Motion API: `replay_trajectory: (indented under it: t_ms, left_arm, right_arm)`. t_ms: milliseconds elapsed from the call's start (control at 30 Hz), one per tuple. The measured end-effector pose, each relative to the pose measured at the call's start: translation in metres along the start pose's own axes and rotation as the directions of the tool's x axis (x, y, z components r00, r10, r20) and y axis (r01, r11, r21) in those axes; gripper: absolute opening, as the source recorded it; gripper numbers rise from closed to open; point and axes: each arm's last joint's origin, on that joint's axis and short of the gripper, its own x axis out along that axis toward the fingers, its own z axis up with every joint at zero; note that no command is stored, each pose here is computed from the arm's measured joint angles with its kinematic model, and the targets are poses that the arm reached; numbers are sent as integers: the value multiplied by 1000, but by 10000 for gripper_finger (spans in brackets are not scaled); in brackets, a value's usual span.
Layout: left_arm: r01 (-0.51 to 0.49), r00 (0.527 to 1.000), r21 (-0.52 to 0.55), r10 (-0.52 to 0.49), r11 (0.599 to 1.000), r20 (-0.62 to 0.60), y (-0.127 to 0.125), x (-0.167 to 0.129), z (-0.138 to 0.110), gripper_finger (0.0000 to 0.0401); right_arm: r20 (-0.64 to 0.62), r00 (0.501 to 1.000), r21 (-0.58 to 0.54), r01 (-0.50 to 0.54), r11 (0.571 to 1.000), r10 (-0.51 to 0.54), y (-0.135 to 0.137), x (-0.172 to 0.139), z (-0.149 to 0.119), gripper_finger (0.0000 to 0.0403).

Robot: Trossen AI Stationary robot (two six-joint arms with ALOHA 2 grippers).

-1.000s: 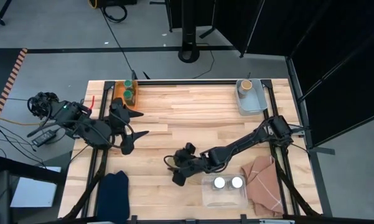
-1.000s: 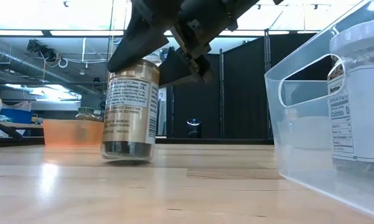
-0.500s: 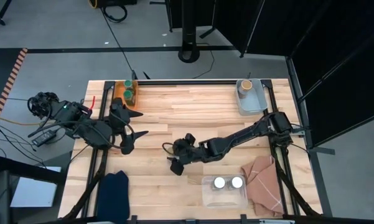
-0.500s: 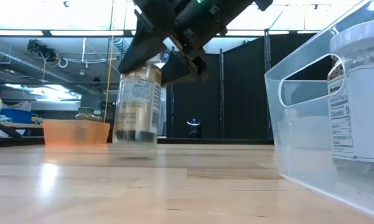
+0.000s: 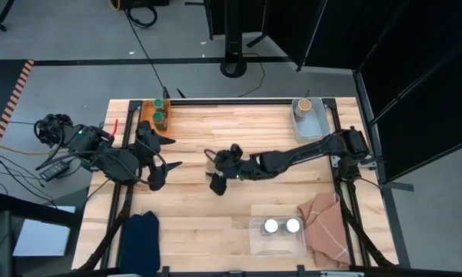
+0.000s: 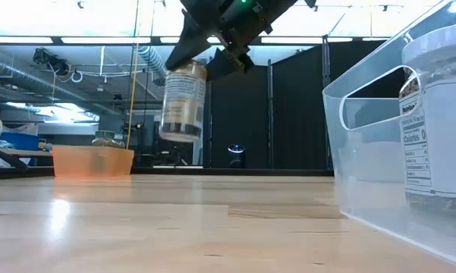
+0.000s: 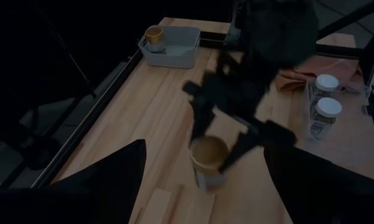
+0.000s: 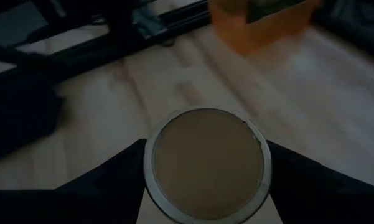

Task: Sort spices by type
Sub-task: Put the gold seasoning bottle into the gray bin

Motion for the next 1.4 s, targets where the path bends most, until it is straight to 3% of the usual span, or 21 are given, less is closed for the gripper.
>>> replay_trajectory:
  t_ms: [500, 900, 1133, 1400]
  left_arm:
    - [-6, 1000, 1, 6, 1000, -10, 1, 0, -1, 332]
    - [-7, 1000, -27, 6, 1000, -9, 1, 0, -1, 332]
    - [-8, 1000, -48, 8, 999, -8, 1, 0, -1, 332]
    - [-17, 1000, -63, 17, 998, 1, 1, 0, -1, 332]
  right_arm:
    - [46, 990, -36, 137, 990, -135, -70, -39, 57, 290]
    - [6, 969, -61, 245, 967, -246, -118, -78, 77, 290]
    - [-42, 950, -66, 307, 949, -310, -145, -121, 84, 290]
    - [-7, 943, -32, 332, 943, -332, -165, -189, 80, 290]
